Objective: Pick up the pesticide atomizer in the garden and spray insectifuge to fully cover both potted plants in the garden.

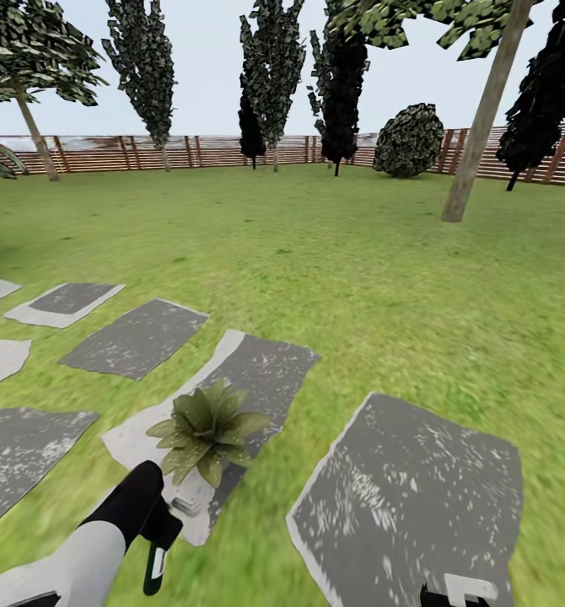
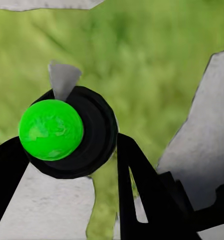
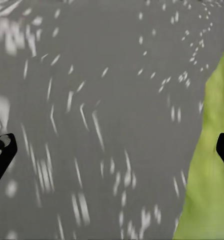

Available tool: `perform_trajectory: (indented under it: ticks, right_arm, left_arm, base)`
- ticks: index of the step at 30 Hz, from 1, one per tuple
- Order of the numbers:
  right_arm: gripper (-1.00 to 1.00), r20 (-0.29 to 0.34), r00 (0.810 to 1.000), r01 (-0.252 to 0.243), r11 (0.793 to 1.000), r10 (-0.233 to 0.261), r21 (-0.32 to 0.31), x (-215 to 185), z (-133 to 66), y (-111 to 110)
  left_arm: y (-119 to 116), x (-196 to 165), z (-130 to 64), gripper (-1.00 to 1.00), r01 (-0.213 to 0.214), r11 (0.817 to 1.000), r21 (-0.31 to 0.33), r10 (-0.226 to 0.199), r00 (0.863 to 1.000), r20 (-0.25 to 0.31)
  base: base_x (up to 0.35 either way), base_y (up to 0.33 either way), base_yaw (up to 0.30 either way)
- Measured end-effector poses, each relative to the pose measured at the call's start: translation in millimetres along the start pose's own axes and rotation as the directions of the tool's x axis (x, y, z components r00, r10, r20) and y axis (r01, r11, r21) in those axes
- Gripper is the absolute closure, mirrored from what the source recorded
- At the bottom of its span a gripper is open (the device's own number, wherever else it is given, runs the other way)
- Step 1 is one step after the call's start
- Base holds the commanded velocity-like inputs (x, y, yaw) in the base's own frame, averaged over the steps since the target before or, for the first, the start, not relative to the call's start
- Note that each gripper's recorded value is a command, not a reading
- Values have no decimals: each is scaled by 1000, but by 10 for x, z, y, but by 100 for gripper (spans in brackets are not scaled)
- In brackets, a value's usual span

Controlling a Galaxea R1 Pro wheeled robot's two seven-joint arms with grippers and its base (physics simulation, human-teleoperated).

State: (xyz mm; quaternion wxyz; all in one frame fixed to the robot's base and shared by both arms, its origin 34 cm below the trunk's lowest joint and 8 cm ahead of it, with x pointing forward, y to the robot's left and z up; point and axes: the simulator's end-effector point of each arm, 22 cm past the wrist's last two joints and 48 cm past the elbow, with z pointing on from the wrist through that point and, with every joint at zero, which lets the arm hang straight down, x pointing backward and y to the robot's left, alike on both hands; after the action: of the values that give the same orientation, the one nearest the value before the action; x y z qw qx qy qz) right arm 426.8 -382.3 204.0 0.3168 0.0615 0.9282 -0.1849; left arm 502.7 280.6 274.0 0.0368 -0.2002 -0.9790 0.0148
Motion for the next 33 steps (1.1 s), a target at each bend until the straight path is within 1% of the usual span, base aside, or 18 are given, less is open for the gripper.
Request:
perform_trajectory:
  ticks: [7,9,10,11,12,13,15,16,17,21,33]
  right_arm:
    - [-100,0,1000,0,1000,0,0,-1,-1,1]
    - [-100,1,1000,-1,1000,1,1,-5,0,-2]
    - [-100,1,1000,-1,1000,1,2,-5,2,-3]
    - [-100,0,1000,-2,1000,2,2,-4,2,-3]
    - [-100,0,1000,-2,1000,2,1,-4,2,-2]
    - [-100,0,1000,-2,1000,2,1,-4,2,-2]
    - [-100,0,1000,-1,1000,1,1,-4,2,-1]
    - [-100,0,1000,-2,1000,2,1,-4,2,-1]
    - [-100,0,1000,-2,1000,2,1,-4,2,-1]
    - [-100,1,1000,-2,1000,2,1,-5,2,-2]
    - [-100,0,1000,0,1000,0,0,1,1,-1]
  left_arm:
    - [17,-19,-21,100,16,1000,3,-16,1000,9]
    - [-7,-30,-19,100,35,999,22,-35,999,19]
    - [-18,-43,-19,100,96,993,70,-100,994,43]
    - [-48,-52,-11,100,132,986,101,-138,989,55]
    - [-70,-57,5,100,148,983,110,-155,986,60]
    - [-55,-53,16,100,153,983,100,-159,985,61]
    - [78,-33,41,100,166,986,31,-167,984,62]
    - [108,-5,69,100,168,986,2,-168,984,55]
    - [80,31,113,100,166,986,-10,-166,985,41]
    - [20,77,174,100,155,988,-19,-155,988,23]
    - [35,52,156,100,158,987,-24,-157,987,30]
  base:
    - [209,-227,241]
    - [182,-36,272]
    - [59,-9,273]
    - [30,-5,273]
    - [19,-3,273]
    - [10,-2,274]
    - [4,-1,273]
    - [1,-34,202]
    - [1,-112,129]
    - [0,-240,26]
    - [0,-271,1]
